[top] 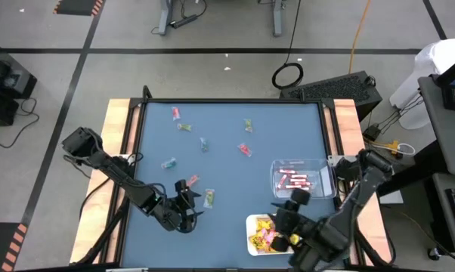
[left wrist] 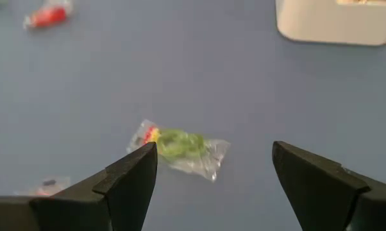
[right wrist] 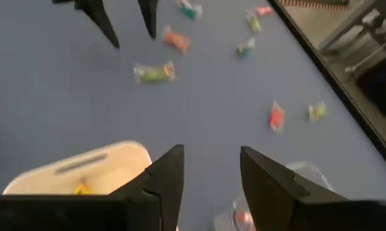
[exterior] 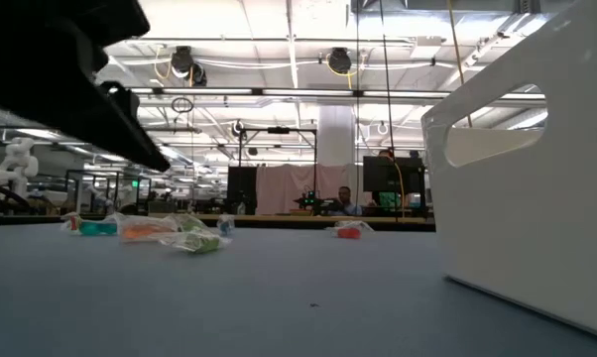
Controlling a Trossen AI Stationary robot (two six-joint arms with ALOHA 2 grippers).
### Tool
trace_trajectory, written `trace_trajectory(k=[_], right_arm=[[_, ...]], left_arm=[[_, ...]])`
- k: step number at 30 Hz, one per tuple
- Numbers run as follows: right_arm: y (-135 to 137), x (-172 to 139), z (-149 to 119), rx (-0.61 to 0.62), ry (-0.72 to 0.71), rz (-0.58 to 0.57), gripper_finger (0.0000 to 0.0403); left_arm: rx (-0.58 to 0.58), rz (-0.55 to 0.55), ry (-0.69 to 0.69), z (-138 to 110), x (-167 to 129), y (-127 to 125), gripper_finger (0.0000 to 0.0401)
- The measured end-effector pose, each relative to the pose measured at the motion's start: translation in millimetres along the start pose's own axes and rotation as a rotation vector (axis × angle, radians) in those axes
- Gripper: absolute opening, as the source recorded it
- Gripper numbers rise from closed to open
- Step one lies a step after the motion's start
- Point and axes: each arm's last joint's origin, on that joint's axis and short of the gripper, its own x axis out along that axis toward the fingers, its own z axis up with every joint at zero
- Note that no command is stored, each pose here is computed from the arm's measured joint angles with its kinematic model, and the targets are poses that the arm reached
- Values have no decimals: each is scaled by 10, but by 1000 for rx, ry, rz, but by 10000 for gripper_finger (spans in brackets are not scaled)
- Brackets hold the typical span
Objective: Sort candy
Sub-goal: Put the green gummy into the blue bin
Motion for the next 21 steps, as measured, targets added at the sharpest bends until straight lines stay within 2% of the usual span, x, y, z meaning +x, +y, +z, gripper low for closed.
trace_trajectory(k=[5,14,17,21], right_arm=[[173,243,97,-40,-45,10,141],[519,589,102,-138,-84,41,141],[540,629,95,-168,-84,33,141],[527,675,138,-144,-89,28,141]], left_arm=[[5,-1,24,-125,126,-65,304],[-16,40,64,-283,419,-46,236],[-3,51,76,-304,452,-29,216],[43,55,81,-320,484,-26,172]])
